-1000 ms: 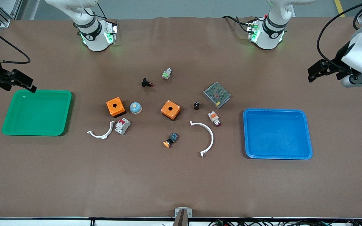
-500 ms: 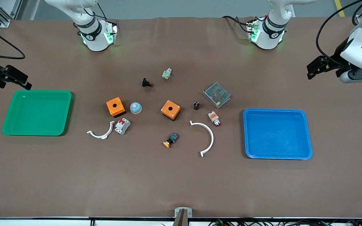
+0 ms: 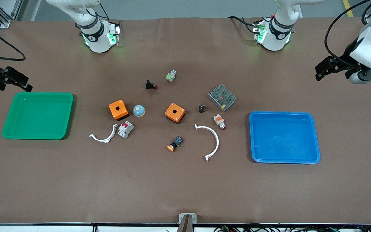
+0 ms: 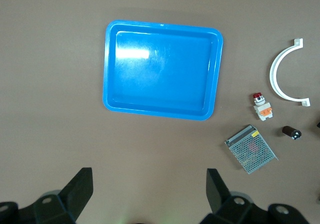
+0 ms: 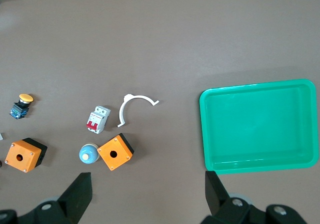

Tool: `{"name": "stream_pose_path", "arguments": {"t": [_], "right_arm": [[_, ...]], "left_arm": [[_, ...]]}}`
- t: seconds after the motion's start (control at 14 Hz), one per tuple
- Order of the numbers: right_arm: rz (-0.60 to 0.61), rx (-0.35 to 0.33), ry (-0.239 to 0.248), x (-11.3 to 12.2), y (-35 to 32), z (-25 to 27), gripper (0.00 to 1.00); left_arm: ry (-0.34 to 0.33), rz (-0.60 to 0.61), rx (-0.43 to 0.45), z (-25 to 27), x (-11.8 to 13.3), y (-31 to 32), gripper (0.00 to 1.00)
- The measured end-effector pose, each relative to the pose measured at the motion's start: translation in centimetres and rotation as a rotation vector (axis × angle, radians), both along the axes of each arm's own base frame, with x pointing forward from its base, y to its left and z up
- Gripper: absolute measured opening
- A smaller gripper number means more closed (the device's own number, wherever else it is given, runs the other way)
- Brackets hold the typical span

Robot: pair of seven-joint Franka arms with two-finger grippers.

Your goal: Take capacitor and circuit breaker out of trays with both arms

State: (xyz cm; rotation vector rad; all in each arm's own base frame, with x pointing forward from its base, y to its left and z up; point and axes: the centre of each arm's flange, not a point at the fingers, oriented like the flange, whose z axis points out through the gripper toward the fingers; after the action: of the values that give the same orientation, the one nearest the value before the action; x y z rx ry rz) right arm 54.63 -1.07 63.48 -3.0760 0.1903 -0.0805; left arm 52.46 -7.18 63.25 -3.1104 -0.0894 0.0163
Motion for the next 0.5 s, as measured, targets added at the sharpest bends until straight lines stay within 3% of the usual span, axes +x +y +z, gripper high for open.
{"name": "stream_pose_path", "arguments": {"t": [0.5], "right_arm": [[0.0,0.0,0.0,0.0,0.01,0.0,1.0]], "left_arm": [[-0.009,0.001,-0.001,0.43,0.0,0.04,1.0]]}}
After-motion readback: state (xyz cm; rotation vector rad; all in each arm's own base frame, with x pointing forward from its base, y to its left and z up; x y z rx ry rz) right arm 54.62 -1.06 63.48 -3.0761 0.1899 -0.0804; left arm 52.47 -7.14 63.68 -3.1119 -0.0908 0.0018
